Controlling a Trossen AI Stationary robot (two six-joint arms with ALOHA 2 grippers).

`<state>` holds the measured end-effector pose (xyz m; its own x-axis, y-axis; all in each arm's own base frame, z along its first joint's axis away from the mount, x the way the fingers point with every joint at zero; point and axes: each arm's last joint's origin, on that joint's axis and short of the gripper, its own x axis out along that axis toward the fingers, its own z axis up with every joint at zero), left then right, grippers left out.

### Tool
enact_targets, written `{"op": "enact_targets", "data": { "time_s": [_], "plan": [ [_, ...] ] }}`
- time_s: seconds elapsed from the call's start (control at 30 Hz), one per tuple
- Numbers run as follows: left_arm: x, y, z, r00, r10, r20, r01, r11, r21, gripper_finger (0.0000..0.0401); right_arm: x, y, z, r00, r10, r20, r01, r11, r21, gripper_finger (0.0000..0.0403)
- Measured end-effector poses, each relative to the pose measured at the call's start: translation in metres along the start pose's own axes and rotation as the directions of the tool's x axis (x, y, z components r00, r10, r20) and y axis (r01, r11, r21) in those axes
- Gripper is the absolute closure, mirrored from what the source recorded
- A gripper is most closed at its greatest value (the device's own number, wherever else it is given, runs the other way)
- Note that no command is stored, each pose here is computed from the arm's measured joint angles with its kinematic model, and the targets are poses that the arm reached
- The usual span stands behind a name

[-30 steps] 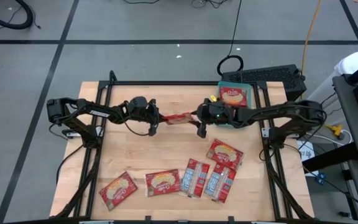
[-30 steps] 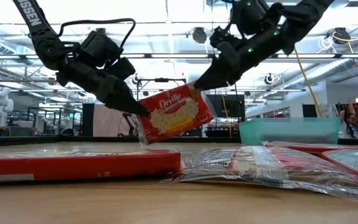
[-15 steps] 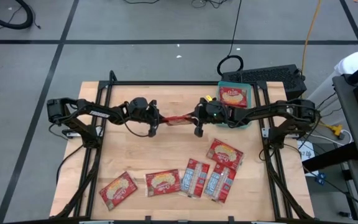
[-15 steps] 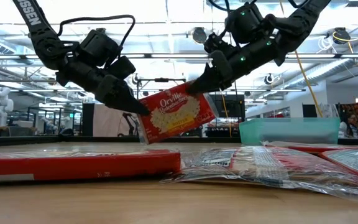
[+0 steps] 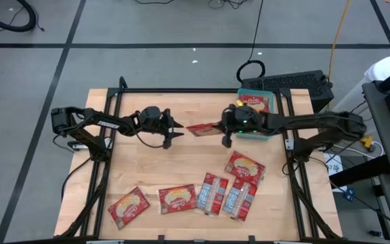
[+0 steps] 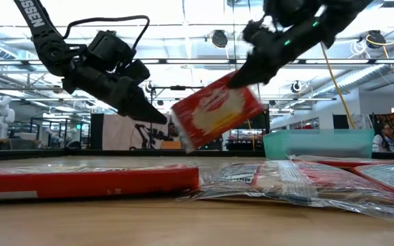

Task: Sort popcorn bags into baskets
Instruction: Put the red popcorn bag into the green bin

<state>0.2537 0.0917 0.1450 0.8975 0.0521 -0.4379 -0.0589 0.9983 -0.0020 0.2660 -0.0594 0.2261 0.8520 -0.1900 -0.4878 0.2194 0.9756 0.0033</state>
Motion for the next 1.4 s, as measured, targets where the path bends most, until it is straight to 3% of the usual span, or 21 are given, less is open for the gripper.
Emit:
{"op": "enact_targets", "data": {
  "time_s": [0.27,0.4,0.57,0.87,1.0,1.4],
  "plan": [
    [0.001,-0.003,0.0,1.0,-0.005,-0.003,0.005,0.996,-0.084,0.0168,-0.087,-0.014,0.007,0.991,-0.131,-0.011,0.131,0.977,0.168,0.0401],
    [0.003,-0.011,0.001,1.0,-0.031,-0.002,0.03,0.998,-0.053,0.0163,-0.132,-0.022,0.005,0.981,-0.186,0.058,0.164,0.948,0.272,0.0401],
    [0.004,-0.016,0.004,0.999,-0.048,0.017,0.048,0.999,-0.016,0.0162,-0.166,-0.027,-0.008,0.973,-0.223,0.058,0.195,0.93,0.31,0.0401],
    [0.004,-0.018,0.012,0.994,-0.049,0.099,0.052,0.998,-0.024,0.0162,-0.174,-0.035,-0.032,0.951,-0.262,-0.166,0.304,0.893,0.332,0.0401],
    [0.005,-0.022,0.012,0.993,-0.062,0.097,0.064,0.998,-0.025,0.0162,-0.171,-0.038,-0.033,0.959,-0.214,-0.185,0.268,0.894,0.359,0.0401],
    [0.006,-0.026,0.013,0.992,-0.077,0.096,0.076,0.997,0.01,0.0162,-0.157,-0.051,-0.049,0.938,-0.265,-0.222,0.34,0.824,0.454,0.0401]
  ]
}}
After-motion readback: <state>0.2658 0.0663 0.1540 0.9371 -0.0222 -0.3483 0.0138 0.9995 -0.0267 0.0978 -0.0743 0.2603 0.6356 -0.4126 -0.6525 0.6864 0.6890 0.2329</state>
